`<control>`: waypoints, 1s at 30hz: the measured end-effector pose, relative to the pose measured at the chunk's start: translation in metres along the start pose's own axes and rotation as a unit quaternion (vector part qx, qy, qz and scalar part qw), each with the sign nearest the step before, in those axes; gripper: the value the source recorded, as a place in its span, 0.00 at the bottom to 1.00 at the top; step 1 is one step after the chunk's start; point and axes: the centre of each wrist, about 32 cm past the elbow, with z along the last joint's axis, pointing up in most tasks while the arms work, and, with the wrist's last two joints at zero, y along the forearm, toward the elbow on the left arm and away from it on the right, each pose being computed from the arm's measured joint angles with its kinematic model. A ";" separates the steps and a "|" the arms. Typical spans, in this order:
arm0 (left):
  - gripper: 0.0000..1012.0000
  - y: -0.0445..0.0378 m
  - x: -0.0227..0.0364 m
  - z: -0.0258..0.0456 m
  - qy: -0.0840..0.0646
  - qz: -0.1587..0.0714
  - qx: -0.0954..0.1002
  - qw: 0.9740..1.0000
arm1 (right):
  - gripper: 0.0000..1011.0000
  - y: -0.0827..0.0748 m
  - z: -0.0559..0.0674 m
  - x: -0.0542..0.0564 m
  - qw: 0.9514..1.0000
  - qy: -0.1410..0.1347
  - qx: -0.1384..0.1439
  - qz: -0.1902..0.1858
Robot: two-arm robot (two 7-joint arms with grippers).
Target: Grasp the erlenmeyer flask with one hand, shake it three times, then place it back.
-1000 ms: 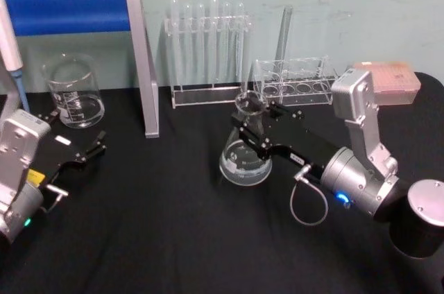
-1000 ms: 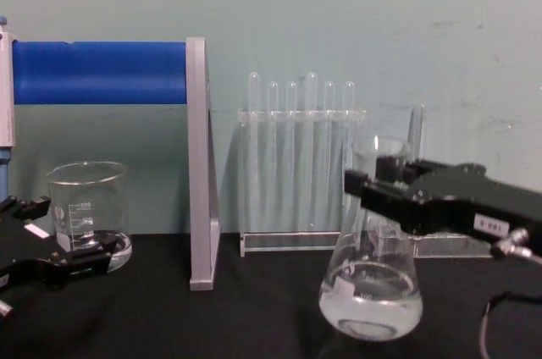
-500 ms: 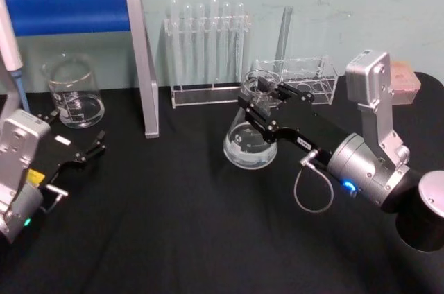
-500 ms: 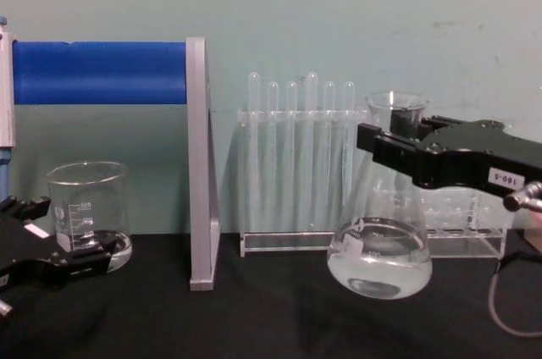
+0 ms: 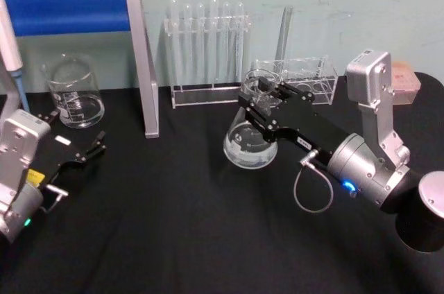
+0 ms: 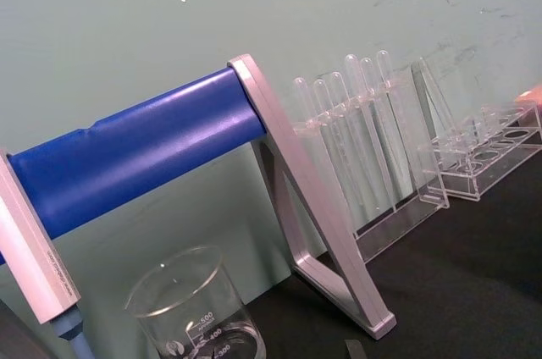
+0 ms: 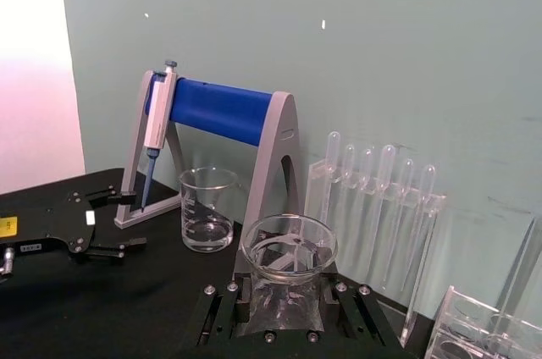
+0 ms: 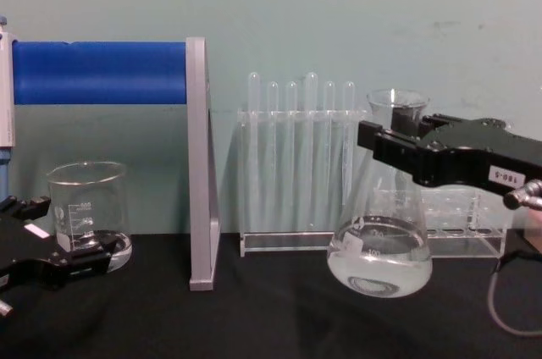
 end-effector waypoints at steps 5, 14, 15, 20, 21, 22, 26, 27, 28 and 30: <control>0.99 0.0000 0.0000 0.0000 0.000 0.000 0.000 1.000 | 0.44 0.002 -0.002 -0.004 1.000 0.001 -0.004 0.005; 0.99 0.0000 0.0000 0.0000 0.000 0.000 0.000 1.000 | 0.44 0.012 -0.002 -0.018 0.999 0.003 -0.005 0.036; 0.99 0.0000 0.0000 0.0000 0.000 0.000 0.000 1.000 | 0.44 0.014 -0.002 -0.022 0.999 0.004 -0.004 0.043; 0.99 0.0000 0.0000 0.0000 0.000 0.000 0.000 1.000 | 0.44 0.020 0.000 -0.032 0.998 0.004 -0.001 0.065; 0.99 0.0000 0.0000 0.0000 0.000 0.000 0.000 1.000 | 0.44 0.022 0.000 -0.036 0.997 0.005 -0.001 0.075; 0.99 0.0000 0.0000 0.0000 0.000 0.000 0.000 1.000 | 0.44 0.023 0.000 -0.037 0.997 0.005 -0.001 0.079; 0.99 0.0000 0.0000 0.0000 0.000 0.000 0.000 1.000 | 0.44 0.027 0.000 -0.047 0.995 0.004 -0.003 0.101; 0.99 0.0000 0.0000 0.0000 0.000 0.000 0.000 1.000 | 0.44 0.029 0.000 -0.050 0.994 0.005 -0.003 0.108; 0.99 0.0000 0.0000 0.0000 0.000 0.000 0.000 1.000 | 0.44 0.029 0.000 -0.051 0.994 0.005 -0.003 0.112; 0.99 0.0000 0.0000 0.0000 0.000 0.000 0.000 1.000 | 0.44 0.031 0.000 -0.056 0.993 0.005 -0.002 0.122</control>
